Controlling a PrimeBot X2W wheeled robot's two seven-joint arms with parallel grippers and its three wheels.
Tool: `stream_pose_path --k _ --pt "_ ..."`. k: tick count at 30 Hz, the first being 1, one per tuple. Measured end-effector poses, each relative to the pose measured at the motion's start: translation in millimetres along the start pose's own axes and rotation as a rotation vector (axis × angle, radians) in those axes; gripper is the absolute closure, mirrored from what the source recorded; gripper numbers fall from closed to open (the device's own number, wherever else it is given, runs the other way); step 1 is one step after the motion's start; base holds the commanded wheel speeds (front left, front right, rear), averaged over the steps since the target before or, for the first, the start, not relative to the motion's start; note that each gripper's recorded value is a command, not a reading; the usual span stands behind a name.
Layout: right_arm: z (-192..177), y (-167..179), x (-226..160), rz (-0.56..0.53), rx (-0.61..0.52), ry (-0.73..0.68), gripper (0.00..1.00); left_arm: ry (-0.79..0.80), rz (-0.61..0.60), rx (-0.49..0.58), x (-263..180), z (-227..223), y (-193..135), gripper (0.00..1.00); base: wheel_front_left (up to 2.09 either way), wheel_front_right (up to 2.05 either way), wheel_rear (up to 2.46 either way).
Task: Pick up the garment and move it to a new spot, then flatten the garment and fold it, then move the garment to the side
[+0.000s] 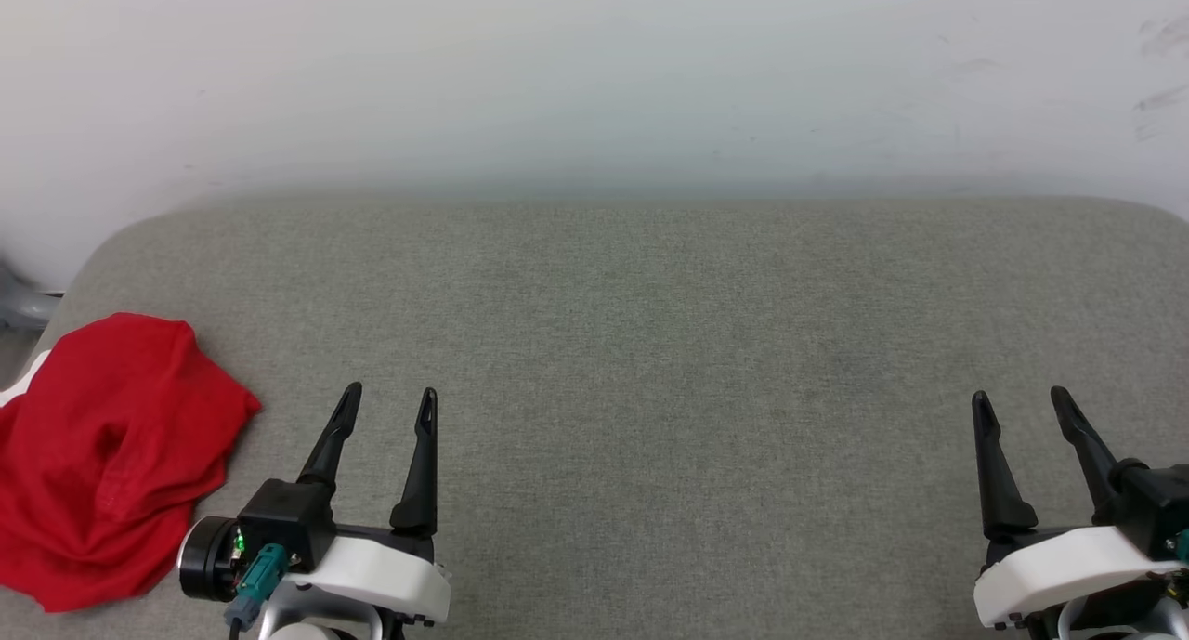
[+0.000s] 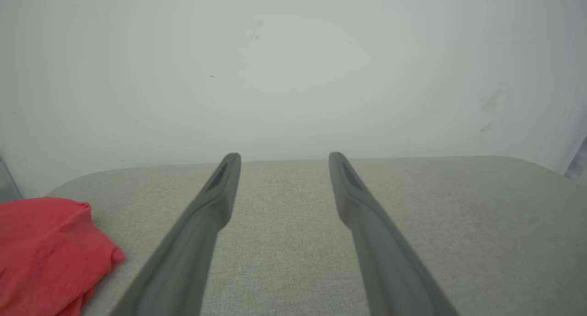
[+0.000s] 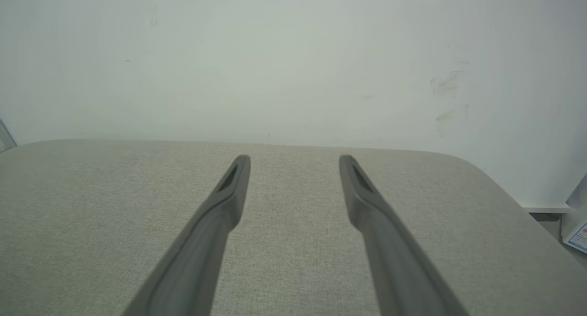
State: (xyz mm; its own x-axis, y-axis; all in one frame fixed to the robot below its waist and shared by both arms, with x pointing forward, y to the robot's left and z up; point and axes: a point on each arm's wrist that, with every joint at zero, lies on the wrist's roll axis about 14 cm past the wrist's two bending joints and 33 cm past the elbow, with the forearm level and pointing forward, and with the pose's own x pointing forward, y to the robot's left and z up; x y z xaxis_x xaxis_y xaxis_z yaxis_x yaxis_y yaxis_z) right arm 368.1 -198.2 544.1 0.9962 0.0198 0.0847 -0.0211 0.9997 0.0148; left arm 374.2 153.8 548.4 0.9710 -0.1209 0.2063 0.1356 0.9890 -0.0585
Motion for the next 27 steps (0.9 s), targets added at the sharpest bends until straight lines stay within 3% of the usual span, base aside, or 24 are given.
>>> stream_pose_path --k 12,27 --pt "-2 26 14 0.077 -0.002 -0.004 0.00 -0.010 0.073 0.018 -9 4 24 0.00 0.00 0.00 0.00" --pt "-8 124 43 0.352 0.028 -0.002 0.00 -0.017 0.280 0.045 -50 16 83 0.00 0.00 0.00 0.00"
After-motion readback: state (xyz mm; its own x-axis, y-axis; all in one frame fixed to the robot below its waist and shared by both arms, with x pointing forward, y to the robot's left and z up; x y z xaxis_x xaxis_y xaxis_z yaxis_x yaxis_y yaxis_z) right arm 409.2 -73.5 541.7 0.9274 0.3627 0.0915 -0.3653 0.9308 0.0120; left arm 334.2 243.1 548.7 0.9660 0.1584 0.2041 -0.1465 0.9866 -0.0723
